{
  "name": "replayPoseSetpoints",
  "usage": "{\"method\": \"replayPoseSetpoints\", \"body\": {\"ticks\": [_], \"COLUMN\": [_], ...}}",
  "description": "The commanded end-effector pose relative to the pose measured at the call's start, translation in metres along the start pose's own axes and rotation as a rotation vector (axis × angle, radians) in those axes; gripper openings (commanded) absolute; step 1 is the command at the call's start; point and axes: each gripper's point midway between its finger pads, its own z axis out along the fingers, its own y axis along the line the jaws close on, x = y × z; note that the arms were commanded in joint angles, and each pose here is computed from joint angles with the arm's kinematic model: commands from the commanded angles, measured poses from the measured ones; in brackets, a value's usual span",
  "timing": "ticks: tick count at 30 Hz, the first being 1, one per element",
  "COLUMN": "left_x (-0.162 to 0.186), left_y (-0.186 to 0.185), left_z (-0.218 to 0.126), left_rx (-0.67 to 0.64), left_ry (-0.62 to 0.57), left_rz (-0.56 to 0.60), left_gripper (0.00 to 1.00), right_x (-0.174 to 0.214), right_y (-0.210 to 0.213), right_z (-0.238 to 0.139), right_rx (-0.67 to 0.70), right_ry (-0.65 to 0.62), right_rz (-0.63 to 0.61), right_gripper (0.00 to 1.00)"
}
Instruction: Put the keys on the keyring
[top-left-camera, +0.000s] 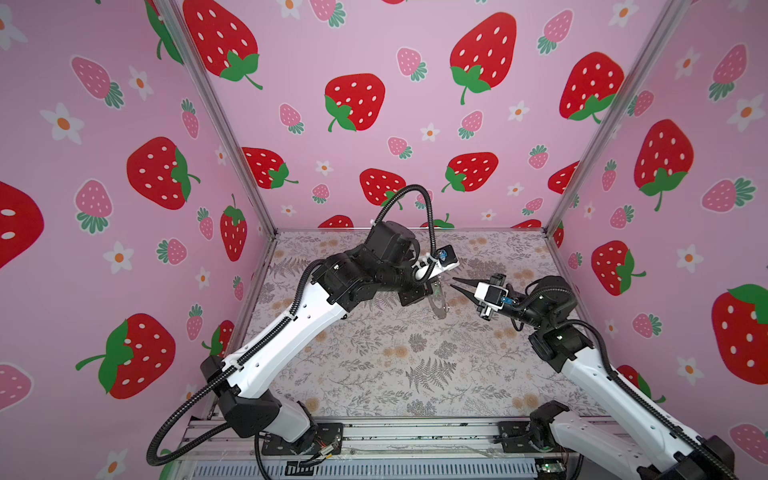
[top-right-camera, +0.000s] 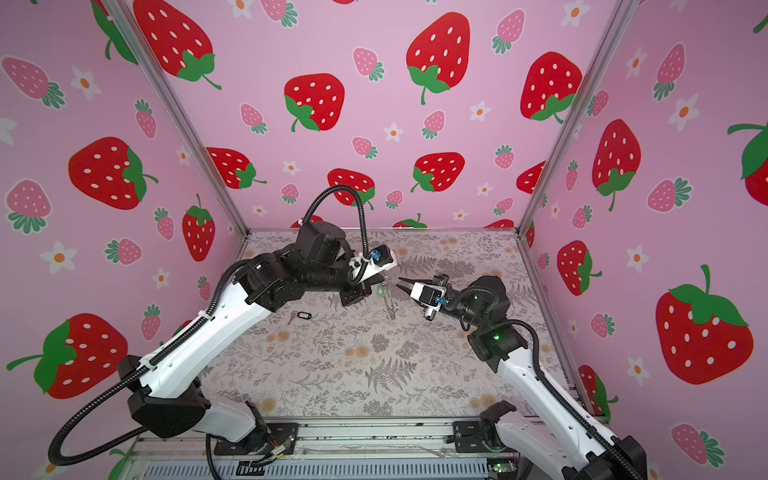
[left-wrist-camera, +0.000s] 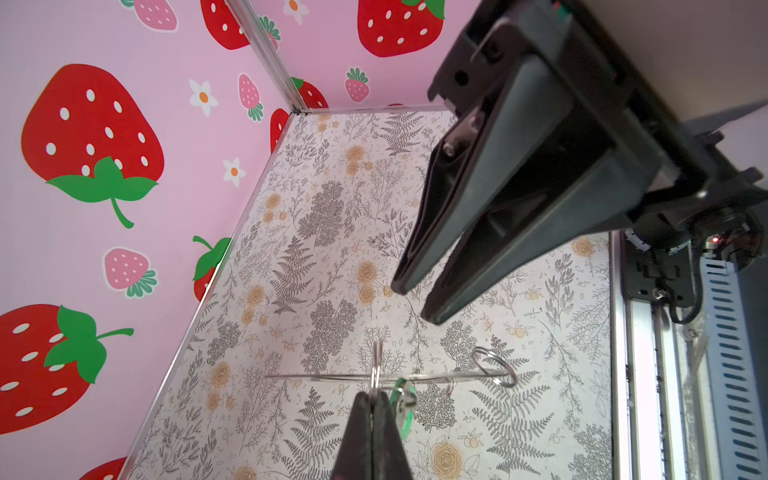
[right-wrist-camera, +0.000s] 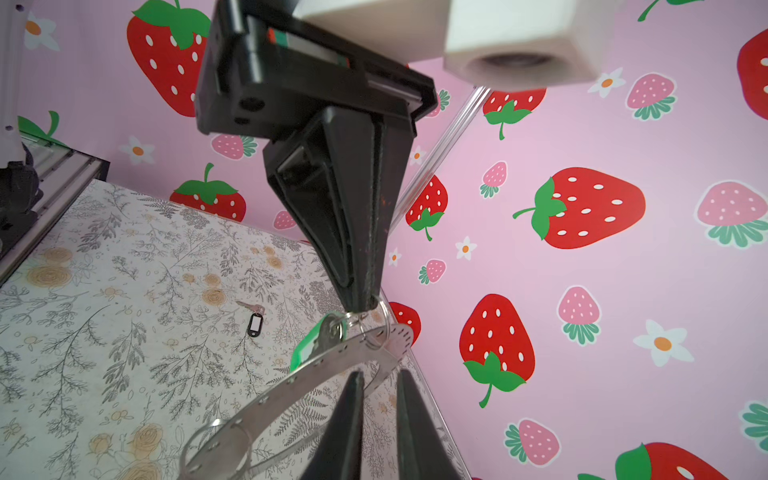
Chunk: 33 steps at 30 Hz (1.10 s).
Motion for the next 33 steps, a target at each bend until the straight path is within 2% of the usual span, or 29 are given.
{"method": "replayPoseSetpoints", "body": {"ticks": [1,10,33], "left_x": [0.0,0.004,-0.005], "left_y": [-0.003,-0.002,-0.012], "left_z": [-0.011,-0.007,-0.006], "left_rx": [0.006,-0.017,-0.013], "left_ry": [0.055,0.154,0.162], "left_rz": [-0.006,0.012,0.083], "left_gripper": [0.0,0.0,0.0], "right_x": [-0.005,-0.015,-0.022], "right_y": [0.001,0.005,0.003], "right_z": [0.004,0.009,0.016], "right_rx": [-0.026,-0.054,-0.066], "right_ry": [0.001,-0.04,-0.082], "right_rz": [-0.047,-0.068,-0.06], "right_gripper": [0.18,0.16,0.16]}}
